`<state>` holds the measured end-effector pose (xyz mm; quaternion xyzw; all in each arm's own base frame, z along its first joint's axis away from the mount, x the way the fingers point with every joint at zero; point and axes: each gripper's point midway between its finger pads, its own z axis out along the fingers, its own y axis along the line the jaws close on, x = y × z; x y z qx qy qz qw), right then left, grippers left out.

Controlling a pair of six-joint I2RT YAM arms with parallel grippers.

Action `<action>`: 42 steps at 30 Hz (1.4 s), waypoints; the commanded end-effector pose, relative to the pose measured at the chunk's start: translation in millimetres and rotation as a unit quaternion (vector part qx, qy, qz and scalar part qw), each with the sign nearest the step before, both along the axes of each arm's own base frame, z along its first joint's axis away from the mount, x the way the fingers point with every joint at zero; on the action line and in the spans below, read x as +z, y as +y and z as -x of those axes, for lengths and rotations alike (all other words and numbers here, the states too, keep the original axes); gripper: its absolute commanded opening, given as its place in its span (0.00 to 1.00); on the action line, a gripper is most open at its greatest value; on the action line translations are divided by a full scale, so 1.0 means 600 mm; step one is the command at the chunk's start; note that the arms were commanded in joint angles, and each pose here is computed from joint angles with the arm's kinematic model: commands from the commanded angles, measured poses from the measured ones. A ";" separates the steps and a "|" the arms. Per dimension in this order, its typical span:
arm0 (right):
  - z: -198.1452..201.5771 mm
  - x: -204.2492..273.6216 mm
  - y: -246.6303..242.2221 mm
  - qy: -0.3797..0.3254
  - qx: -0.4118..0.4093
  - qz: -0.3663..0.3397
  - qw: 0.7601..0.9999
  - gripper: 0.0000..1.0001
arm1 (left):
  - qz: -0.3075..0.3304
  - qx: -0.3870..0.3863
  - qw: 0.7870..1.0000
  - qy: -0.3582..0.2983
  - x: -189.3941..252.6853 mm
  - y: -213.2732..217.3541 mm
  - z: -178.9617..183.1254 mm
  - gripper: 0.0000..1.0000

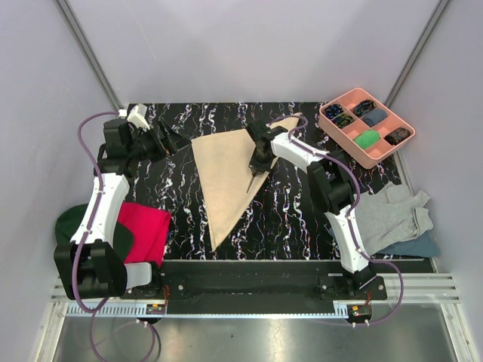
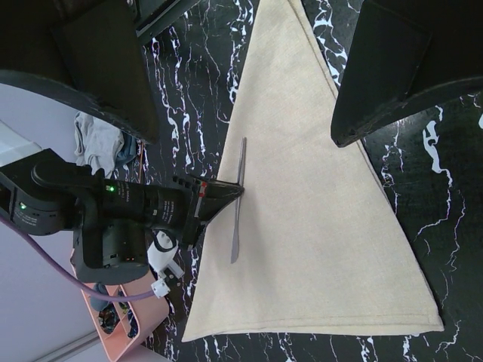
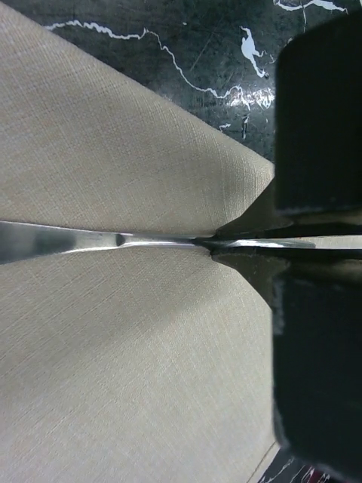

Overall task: Fold the napkin, place the utensils inside, and roll it up
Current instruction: Place the utensil onto the napkin

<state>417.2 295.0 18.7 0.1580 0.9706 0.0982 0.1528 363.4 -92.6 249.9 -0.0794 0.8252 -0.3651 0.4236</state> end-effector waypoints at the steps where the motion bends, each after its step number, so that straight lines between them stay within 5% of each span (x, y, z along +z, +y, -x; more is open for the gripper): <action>1: -0.028 0.039 0.019 -0.024 -0.035 -0.027 0.999 0.00 | 0.008 -0.015 0.999 -0.034 0.024 -0.008 0.000 0.99; 14: -0.022 0.002 0.018 0.007 -0.082 -0.032 0.996 0.00 | 0.011 -0.018 0.999 -0.032 0.024 -0.010 0.000 0.99; 20: -0.029 0.041 0.022 -0.015 -0.070 -0.044 0.996 0.32 | 0.010 -0.017 0.999 -0.033 0.024 -0.009 -0.001 0.99; 26: -0.034 0.182 0.018 -0.111 0.008 -0.069 0.991 0.44 | 0.010 -0.015 0.999 -0.029 0.020 -0.005 -0.003 0.99; 32: -0.008 0.232 -0.134 -0.141 -0.004 -0.027 0.990 0.48 | 0.006 -0.013 0.999 -0.032 0.020 -0.002 -0.004 0.99; 42: 0.060 0.101 -0.412 -0.029 -0.079 0.032 0.996 0.47 | 0.002 -0.022 0.999 -0.041 0.020 -0.005 -0.003 0.99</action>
